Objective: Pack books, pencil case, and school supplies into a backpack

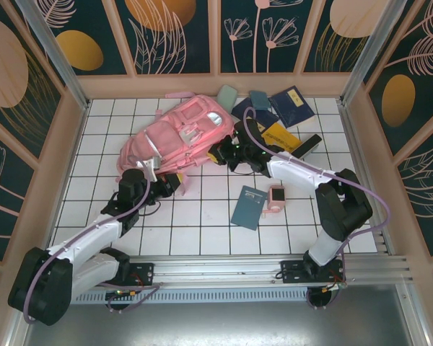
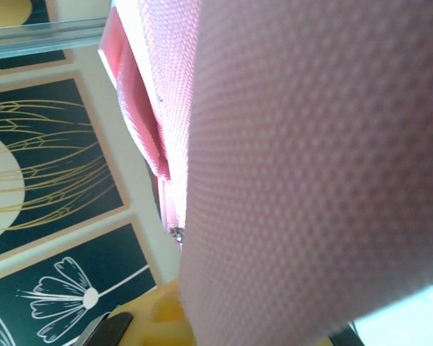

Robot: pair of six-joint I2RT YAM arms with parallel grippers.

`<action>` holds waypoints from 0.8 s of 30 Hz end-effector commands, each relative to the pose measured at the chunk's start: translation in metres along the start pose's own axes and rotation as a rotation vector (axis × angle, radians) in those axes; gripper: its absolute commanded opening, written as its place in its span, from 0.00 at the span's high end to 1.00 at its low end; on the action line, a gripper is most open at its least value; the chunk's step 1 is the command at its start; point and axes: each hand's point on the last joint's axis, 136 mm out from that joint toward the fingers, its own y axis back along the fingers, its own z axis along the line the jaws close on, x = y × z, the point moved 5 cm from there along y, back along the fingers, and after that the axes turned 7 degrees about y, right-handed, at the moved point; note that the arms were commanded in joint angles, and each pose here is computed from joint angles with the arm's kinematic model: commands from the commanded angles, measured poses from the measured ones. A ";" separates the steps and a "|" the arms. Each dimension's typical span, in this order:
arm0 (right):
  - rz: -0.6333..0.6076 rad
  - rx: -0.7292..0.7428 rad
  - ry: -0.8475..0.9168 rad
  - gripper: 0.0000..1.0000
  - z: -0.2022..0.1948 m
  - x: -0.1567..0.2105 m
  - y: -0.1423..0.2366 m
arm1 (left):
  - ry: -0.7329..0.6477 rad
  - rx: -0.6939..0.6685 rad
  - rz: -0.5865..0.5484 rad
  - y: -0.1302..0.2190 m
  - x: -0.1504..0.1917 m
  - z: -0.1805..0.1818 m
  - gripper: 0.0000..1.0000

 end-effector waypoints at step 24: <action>-0.204 0.295 -0.003 1.00 -0.113 -0.087 -0.003 | 0.074 -0.655 -0.023 0.036 0.005 0.074 1.00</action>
